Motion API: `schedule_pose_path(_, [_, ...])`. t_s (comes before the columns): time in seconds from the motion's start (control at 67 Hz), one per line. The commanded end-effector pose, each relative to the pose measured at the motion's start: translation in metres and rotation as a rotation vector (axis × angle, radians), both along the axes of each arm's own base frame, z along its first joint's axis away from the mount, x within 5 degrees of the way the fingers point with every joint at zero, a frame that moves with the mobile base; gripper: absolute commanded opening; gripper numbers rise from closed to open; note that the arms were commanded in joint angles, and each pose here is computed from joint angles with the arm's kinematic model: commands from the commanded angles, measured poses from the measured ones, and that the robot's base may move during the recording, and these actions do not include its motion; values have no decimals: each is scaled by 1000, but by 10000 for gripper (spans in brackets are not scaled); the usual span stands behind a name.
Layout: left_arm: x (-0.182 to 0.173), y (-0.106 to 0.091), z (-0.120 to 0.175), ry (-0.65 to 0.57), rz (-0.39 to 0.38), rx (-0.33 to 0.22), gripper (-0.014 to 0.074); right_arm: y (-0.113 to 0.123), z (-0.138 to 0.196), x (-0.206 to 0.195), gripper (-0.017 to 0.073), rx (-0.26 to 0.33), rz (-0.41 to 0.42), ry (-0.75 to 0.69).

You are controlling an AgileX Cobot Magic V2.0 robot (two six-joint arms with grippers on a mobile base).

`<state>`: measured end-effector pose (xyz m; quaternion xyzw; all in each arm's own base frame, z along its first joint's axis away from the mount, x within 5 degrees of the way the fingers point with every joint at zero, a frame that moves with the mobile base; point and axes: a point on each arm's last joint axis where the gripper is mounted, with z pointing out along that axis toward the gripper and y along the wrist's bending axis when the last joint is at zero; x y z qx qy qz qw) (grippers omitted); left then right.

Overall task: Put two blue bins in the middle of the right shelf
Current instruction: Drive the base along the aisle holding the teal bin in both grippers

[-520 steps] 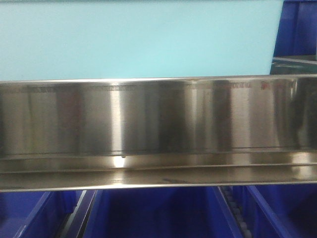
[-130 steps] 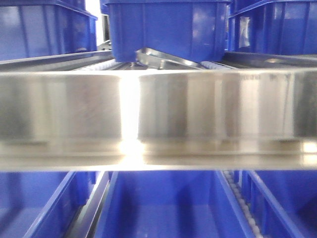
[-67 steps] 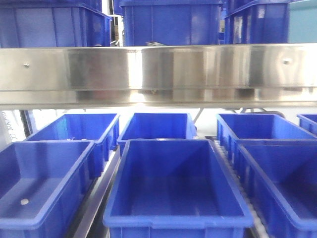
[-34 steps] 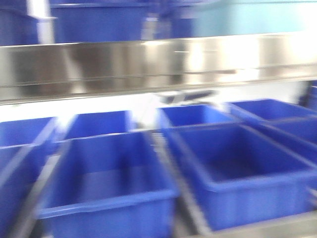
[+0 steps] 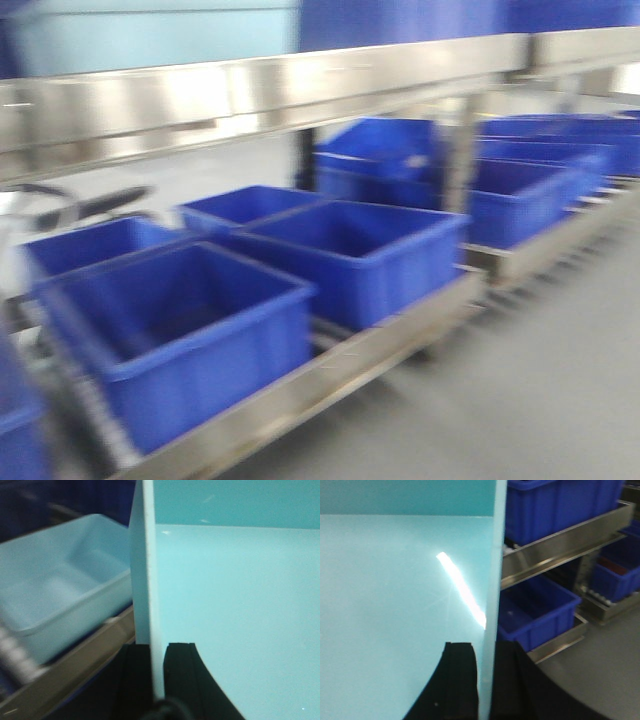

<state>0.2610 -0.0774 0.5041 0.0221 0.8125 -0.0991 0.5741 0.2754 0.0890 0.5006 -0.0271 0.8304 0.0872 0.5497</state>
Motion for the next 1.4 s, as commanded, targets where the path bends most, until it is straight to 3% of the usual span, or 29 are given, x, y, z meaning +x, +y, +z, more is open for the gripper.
schedule_pose_path(0.0, [-6,2,11,-67,-5,-6,-111,-7,8,-2,-167,-39,-23,-60])
schedule_pose_path(1.388, [-6,1,11,-68,-5,-6,-111,-7,8,-2,-167,-39,-23,-60])
